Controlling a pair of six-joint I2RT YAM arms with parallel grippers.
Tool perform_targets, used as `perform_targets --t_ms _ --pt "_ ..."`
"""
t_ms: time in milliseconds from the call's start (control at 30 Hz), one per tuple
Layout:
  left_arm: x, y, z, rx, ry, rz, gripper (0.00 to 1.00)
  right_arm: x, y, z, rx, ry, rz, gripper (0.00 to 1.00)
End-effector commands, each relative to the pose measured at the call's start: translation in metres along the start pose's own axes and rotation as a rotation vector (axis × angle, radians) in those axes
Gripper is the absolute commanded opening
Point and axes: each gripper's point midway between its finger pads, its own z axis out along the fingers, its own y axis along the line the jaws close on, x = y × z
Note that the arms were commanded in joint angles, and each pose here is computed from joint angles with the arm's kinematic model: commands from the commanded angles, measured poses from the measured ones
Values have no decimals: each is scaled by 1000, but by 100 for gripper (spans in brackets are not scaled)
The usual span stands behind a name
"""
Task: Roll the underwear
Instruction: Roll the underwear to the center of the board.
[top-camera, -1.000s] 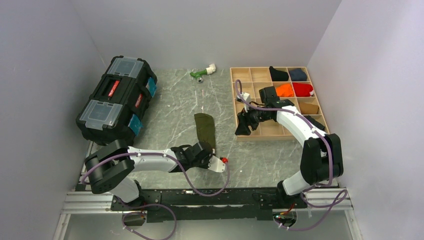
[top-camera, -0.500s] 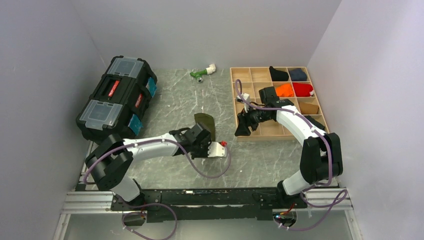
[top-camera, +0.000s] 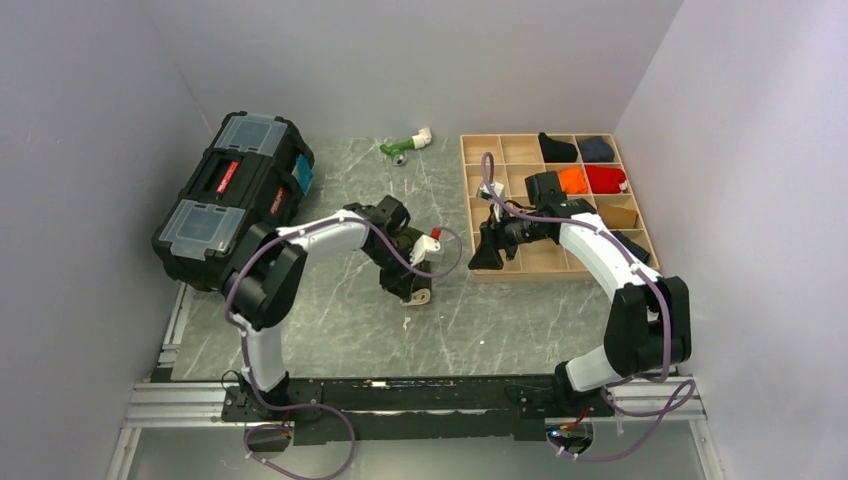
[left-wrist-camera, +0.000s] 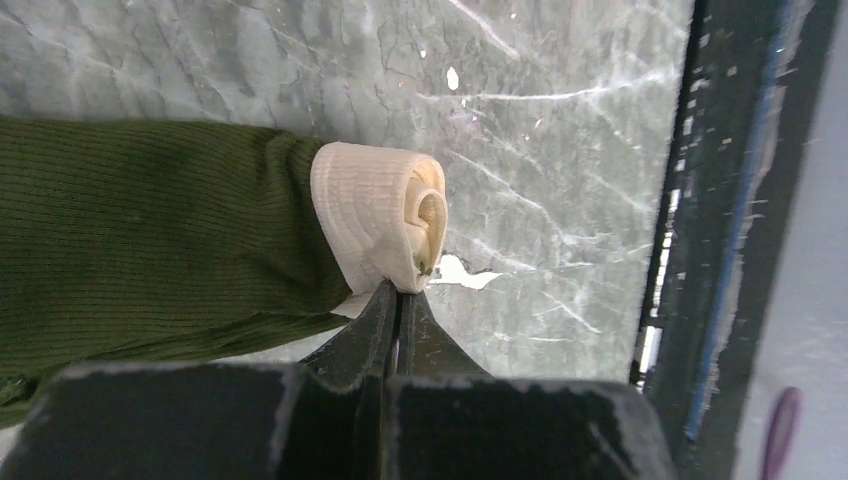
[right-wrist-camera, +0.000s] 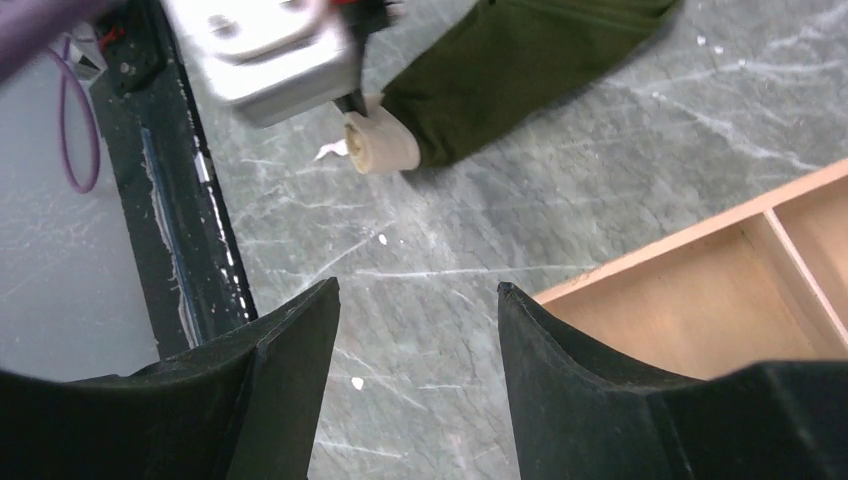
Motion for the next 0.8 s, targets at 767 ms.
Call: perform_targets --t_ms 767 --pt "-10 30 -4 495 -142 -625 0 -7 46 54 -83 101 -387 61"
